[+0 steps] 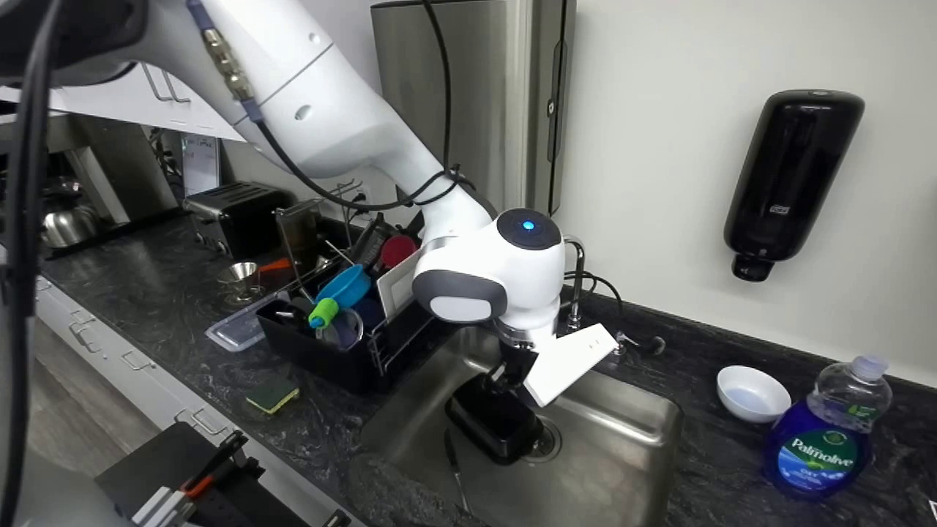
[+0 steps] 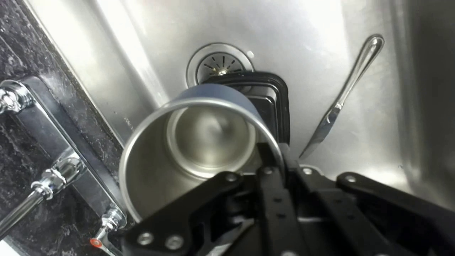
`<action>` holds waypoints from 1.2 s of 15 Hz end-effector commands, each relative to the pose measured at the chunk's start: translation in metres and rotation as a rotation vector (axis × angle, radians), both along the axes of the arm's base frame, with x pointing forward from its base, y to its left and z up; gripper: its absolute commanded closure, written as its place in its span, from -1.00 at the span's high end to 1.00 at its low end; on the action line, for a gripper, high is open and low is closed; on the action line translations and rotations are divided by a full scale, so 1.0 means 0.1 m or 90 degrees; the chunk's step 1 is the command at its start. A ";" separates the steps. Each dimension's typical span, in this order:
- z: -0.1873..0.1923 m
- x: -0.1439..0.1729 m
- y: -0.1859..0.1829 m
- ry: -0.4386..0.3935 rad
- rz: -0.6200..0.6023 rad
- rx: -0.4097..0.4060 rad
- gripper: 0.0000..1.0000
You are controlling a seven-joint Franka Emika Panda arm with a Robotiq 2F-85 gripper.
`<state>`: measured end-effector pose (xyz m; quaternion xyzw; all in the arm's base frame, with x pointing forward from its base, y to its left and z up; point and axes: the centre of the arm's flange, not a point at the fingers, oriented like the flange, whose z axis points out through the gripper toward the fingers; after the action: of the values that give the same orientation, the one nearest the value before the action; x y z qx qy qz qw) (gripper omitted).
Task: Pick up the blue cup and place it in the sink
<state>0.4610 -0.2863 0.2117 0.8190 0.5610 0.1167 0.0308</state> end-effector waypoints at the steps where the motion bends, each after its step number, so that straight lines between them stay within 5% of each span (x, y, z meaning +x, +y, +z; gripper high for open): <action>1: -0.22 0.23 -0.22 -0.006 -0.011 -0.035 -0.96; 9: -0.47 0.41 -0.72 0.016 -0.042 -0.101 -0.96; 18: -0.54 0.16 -1.12 0.060 -0.069 -0.132 -0.96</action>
<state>0.4791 -0.3913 0.1613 0.8443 0.5279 0.0224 0.0894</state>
